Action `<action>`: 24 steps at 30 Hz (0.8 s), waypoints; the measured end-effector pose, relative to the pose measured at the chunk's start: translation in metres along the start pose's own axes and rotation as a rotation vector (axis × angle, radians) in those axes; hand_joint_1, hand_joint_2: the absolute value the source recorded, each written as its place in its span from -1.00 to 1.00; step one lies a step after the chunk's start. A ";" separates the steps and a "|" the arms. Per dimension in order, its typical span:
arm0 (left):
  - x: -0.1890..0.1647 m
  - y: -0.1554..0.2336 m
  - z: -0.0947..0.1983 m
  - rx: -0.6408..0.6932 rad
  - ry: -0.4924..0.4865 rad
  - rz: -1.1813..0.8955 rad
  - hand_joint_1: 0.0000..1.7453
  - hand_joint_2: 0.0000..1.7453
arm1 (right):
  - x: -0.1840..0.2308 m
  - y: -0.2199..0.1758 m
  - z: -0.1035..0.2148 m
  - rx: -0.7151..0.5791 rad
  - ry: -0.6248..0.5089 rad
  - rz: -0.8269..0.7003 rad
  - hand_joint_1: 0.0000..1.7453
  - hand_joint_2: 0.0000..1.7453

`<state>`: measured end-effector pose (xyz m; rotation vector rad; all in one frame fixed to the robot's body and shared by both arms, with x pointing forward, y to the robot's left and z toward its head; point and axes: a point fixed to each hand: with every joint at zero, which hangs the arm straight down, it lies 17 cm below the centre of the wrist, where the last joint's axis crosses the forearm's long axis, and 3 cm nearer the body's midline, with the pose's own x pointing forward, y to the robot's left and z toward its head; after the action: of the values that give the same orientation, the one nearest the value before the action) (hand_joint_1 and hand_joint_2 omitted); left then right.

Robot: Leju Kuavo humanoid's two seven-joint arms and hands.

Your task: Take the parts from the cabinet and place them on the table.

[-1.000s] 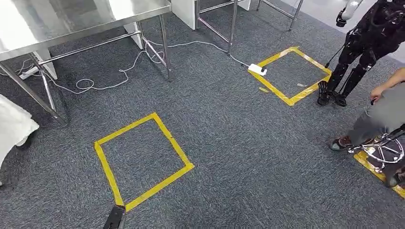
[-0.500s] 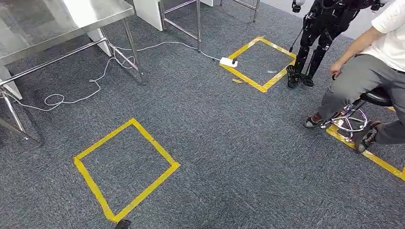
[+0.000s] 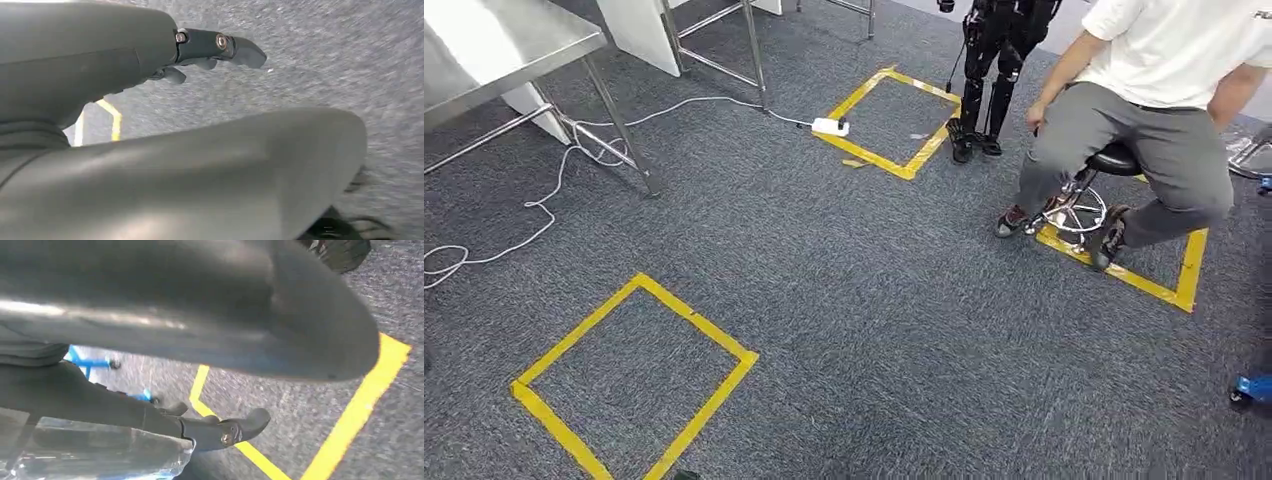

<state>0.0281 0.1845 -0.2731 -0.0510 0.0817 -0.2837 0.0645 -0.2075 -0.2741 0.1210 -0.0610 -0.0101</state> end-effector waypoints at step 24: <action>-0.009 0.004 -0.002 0.039 0.022 0.000 -1.00 -1.00 | -0.006 0.010 0.002 0.068 -0.014 0.050 -1.00 -1.00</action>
<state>0.0202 0.1905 -0.2748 -0.0093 0.0976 -0.2858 0.0581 -0.1976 -0.2711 0.1875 -0.0785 0.0411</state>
